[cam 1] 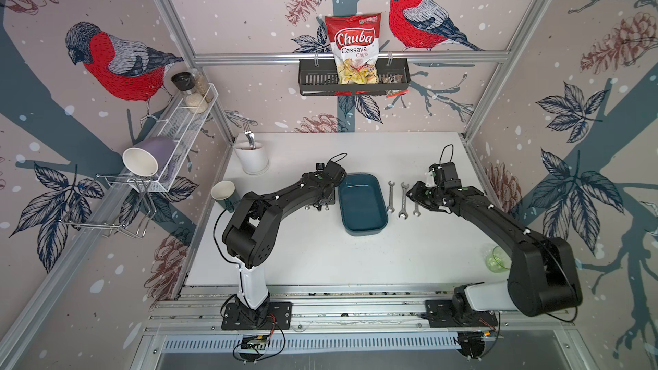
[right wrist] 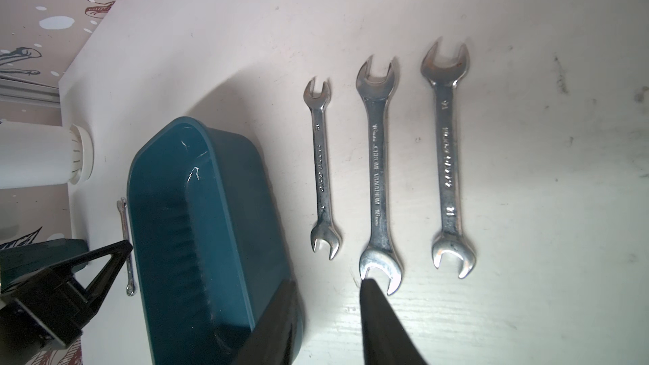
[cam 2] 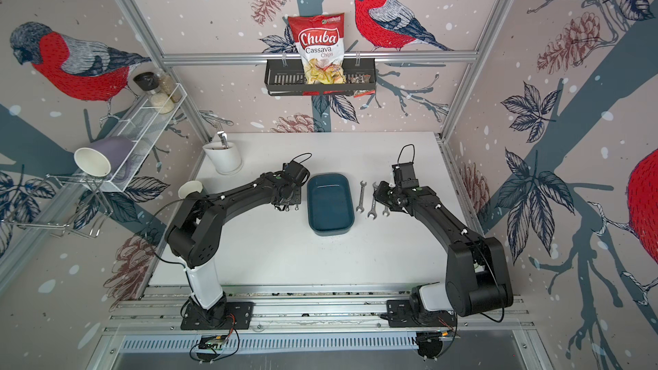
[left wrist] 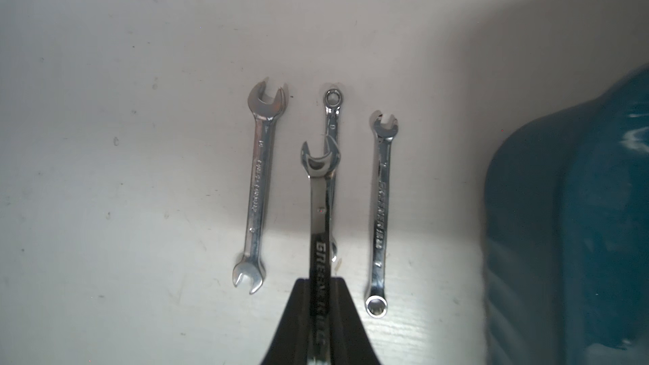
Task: Take out the wrench from the storage box
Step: Place the wrench at the center of the board, then reset both arms
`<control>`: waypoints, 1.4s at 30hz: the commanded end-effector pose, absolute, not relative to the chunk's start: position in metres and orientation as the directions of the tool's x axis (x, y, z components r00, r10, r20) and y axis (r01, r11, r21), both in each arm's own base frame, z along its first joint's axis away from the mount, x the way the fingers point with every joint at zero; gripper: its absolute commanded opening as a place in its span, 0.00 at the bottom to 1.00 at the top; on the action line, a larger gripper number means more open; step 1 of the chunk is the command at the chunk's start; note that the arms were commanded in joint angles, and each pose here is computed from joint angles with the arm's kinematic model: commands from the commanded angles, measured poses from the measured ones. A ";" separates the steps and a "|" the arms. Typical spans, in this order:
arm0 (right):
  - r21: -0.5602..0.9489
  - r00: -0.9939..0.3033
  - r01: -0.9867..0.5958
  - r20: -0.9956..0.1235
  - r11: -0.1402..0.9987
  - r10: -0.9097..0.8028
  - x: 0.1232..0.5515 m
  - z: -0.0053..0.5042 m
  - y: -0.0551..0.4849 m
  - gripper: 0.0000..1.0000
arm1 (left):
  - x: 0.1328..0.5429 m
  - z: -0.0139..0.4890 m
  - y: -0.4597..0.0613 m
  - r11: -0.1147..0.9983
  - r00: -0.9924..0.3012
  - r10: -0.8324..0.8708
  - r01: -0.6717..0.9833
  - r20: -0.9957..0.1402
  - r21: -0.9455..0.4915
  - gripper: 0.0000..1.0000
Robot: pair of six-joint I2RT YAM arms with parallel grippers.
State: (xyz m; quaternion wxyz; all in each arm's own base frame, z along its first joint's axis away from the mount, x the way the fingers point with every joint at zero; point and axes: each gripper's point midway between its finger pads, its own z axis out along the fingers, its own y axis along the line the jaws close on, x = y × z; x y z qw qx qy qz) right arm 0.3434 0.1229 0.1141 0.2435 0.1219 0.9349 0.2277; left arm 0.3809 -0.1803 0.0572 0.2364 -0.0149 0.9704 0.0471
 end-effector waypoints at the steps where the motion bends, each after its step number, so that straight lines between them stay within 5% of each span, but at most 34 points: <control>1: 0.475 -0.851 0.107 -0.411 0.873 0.328 0.343 0.114 0.120 0.36 | 0.394 0.051 -0.182 0.997 -0.866 -0.003 -0.039 -0.500 0.062 0.15; 11: 0.466 -0.843 0.104 -0.427 0.879 0.326 0.343 0.114 0.114 0.37 | 0.390 0.018 -0.163 0.995 -0.885 -0.024 -0.069 -0.466 0.079 0.17; 16: 0.421 -0.804 0.077 -0.510 0.904 0.306 0.346 0.127 0.100 0.39 | 0.391 0.033 -0.158 0.994 -0.863 -0.030 -0.080 -0.504 0.078 0.54; 19: 0.359 -0.742 0.079 -0.602 0.930 0.295 0.350 0.138 0.080 0.47 | 0.396 0.068 -0.148 0.991 -0.800 -0.039 -0.109 -0.599 0.082 0.69; 26: 0.164 -0.464 0.167 -0.857 0.972 0.224 0.357 0.159 0.019 0.86 | 0.395 0.157 -0.083 0.963 -0.528 -0.110 -0.267 -0.842 0.042 0.80; 29: 0.128 -0.329 0.198 -0.925 0.972 0.189 0.355 0.157 -0.001 0.93 | 0.378 0.181 -0.039 0.926 -0.365 -0.113 -0.375 -0.924 0.035 0.94; 34: 0.091 -0.131 0.192 -0.984 0.977 0.117 0.348 0.152 -0.016 0.97 | 0.350 0.178 0.018 0.904 -0.192 -0.027 -0.424 -0.981 0.058 0.95; 42: 0.036 -0.102 0.168 -0.993 0.985 0.053 0.368 0.139 -0.017 1.00 | 0.344 0.150 0.061 0.907 -0.084 -0.079 -0.419 -0.993 -0.037 0.95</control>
